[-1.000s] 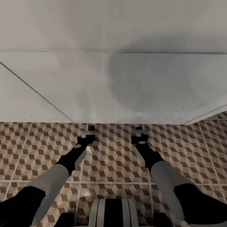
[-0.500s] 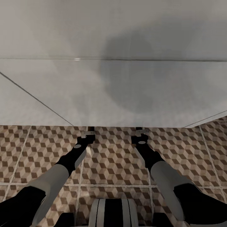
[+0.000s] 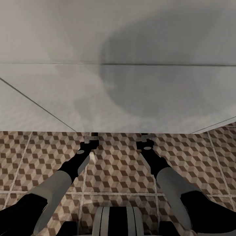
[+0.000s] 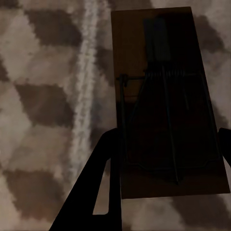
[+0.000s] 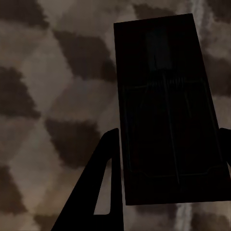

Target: Take the four mousetraps from the cabinet in the bathroom and place them on the bathroom floor. Make sure all four end up on the same floor surface, and ensure that at least two of them are either under or directly next to the same bathroom sink.

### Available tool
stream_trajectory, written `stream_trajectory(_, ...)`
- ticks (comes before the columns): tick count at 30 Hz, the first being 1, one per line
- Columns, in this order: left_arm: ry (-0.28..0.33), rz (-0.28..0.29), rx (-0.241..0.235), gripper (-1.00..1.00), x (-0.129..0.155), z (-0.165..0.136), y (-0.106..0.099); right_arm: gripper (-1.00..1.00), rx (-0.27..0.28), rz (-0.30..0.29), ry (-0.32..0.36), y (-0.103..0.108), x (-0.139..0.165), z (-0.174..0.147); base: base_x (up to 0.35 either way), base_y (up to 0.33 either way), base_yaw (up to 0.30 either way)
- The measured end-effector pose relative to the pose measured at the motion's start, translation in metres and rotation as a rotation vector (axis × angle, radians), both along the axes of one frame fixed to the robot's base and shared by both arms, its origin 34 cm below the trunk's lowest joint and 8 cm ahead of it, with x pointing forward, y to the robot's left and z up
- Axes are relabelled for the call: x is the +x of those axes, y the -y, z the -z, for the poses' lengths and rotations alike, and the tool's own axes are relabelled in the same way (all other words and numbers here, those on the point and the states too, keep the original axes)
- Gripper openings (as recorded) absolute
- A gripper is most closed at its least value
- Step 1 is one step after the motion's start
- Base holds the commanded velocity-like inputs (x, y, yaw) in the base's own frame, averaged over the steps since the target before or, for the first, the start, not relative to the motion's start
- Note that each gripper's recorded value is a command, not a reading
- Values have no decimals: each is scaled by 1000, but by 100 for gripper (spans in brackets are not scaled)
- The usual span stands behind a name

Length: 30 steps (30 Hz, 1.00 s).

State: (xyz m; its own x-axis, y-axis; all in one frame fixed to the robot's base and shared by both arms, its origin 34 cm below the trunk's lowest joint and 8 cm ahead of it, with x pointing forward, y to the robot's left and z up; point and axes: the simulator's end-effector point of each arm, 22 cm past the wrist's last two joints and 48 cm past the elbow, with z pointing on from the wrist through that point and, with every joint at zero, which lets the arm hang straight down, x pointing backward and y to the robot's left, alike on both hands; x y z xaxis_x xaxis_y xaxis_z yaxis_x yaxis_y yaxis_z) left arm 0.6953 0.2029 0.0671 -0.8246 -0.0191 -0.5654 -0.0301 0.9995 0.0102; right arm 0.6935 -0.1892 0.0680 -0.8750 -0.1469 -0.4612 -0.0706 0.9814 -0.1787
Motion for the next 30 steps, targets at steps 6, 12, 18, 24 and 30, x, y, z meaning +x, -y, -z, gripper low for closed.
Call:
stream_trajectory(6,0,0,0,-100,0,0,0,-100,0,0,0,0,0,0,0,0,0)
stream_trajectory(12,-4,1,2,-100,-1,1,0,-100,0,0,0,0,0,0,83,0,0)
stream_trajectory(18,-5,1,3,-100,-2,1,0,-100,0,0,0,0,0,0,42,0,0)
stream_trajectory(24,-3,1,2,-100,-1,1,0,-100,0,0,0,0,0,0,6,0,0)
stream_trajectory(30,-3,0,2,-100,-1,1,0,-100,0,0,0,0,0,0,1,0,0)
